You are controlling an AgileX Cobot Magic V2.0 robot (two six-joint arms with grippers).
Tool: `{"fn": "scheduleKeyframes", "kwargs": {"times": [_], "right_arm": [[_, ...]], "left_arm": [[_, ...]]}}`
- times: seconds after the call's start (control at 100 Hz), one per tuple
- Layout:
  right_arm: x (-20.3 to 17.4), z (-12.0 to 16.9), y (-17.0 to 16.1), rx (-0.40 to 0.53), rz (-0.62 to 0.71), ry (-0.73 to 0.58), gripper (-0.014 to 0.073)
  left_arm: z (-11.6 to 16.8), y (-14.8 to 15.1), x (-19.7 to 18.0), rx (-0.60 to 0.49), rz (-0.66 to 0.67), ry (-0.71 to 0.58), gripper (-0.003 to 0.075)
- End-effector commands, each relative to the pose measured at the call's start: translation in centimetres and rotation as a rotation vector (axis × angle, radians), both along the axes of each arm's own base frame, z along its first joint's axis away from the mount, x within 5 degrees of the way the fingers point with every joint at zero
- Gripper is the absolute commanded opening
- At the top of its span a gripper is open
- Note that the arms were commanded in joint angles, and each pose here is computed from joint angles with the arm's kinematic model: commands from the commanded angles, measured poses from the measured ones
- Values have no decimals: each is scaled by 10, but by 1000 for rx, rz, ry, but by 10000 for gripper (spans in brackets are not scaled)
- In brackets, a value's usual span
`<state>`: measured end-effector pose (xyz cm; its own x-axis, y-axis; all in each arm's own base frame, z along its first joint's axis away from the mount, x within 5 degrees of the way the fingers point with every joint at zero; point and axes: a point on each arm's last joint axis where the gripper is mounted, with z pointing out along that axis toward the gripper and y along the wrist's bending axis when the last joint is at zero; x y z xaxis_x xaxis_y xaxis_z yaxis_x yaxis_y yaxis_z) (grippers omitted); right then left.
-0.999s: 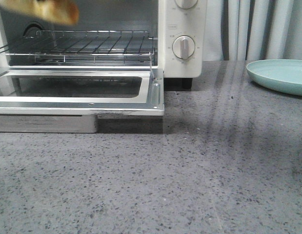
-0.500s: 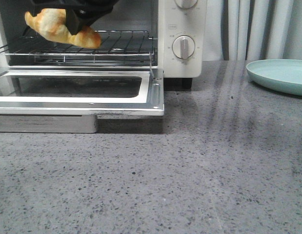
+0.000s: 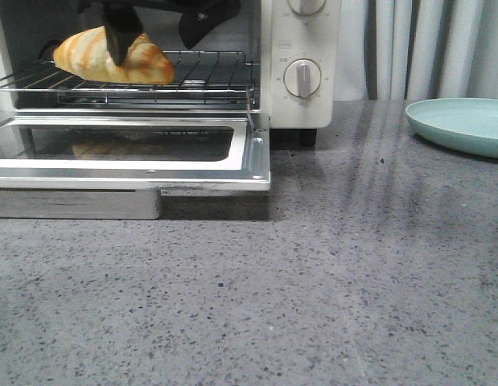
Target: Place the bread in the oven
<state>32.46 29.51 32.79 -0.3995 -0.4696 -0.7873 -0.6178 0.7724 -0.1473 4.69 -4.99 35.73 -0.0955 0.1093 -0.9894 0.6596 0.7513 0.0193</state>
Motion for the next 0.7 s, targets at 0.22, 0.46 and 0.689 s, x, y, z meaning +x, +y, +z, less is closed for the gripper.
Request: {"fn": "scheduleKeyframes", "kwargs": {"times": [0.22, 0.46, 0.689], "right_arm": [[-98, 79, -35, 103, 156, -170, -48], [-176, 68, -118, 248, 275, -390, -48], [-224, 19, -181, 237, 319, -519, -48]], "left_arm": [[1, 40, -40, -11, 257, -78, -22], [-16, 69, -70, 87, 495, -115, -22], [-38, 57, -57, 40, 424, -53, -22]]}}
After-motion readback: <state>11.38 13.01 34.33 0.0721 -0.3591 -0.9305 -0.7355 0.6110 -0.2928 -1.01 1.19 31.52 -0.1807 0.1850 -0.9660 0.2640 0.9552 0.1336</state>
